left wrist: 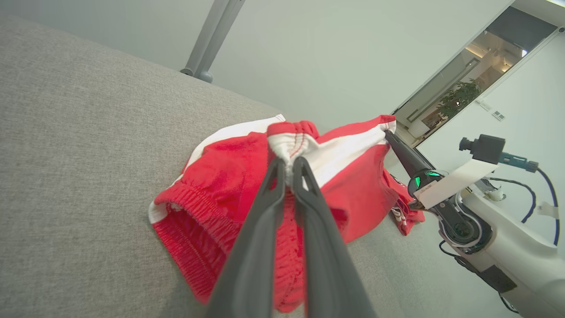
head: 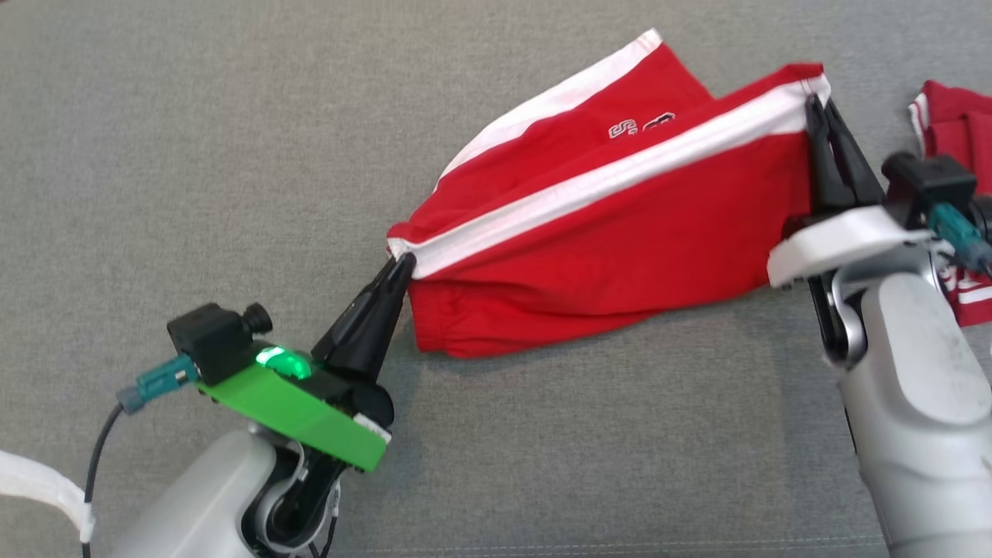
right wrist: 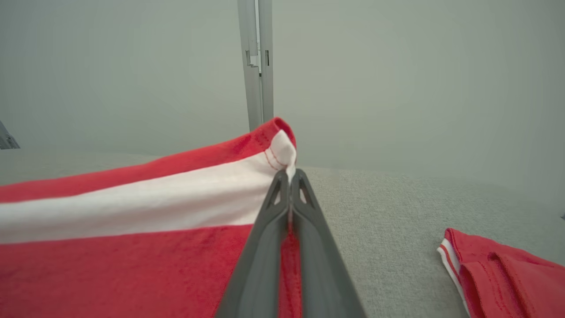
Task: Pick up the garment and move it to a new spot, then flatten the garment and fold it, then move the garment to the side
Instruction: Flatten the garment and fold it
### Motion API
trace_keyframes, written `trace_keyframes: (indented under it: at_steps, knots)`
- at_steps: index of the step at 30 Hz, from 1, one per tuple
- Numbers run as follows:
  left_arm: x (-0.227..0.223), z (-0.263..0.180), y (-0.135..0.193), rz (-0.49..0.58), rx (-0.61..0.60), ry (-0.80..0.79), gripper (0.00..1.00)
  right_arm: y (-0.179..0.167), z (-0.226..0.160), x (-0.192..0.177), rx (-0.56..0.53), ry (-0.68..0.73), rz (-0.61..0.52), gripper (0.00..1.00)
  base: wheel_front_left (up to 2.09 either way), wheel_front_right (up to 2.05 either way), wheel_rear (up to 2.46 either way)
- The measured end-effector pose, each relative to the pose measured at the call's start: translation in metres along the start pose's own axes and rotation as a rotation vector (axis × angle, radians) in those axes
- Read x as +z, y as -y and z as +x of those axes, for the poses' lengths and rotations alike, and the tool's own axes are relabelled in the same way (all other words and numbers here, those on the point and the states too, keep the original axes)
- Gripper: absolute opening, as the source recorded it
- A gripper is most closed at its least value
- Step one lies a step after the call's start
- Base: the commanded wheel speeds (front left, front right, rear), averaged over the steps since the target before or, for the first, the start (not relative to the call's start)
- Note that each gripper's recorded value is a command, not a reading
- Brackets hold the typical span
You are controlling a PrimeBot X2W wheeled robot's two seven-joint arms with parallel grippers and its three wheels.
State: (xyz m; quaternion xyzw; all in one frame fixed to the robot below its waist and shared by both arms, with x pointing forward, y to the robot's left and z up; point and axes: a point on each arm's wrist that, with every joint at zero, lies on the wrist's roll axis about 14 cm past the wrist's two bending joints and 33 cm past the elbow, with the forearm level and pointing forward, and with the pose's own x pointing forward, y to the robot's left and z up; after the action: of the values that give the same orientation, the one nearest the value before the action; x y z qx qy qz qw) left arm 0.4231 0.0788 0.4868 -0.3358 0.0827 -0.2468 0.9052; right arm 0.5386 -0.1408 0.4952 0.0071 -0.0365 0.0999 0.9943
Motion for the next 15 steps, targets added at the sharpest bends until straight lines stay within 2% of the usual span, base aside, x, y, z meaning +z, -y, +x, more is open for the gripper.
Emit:
trace_keyframes:
  at_steps: [5,9,15]
  knots:
    - [0.0,0.01,-0.021,-0.104,0.054,-0.008,0.0,-0.01,0.039,-0.018,0.029,-0.057,-0.034,0.0,0.0,0.0,0.0]
    - [0.002,0.016,-0.036,-0.146,0.088,-0.01,0.0,-0.018,0.063,-0.026,0.045,-0.084,-0.036,0.0,0.0,0.0,0.0]
    - [0.004,0.025,-0.072,-0.128,0.16,-0.021,0.0,-0.036,0.094,-0.055,0.08,-0.183,-0.049,0.0,0.0,0.0,0.0]
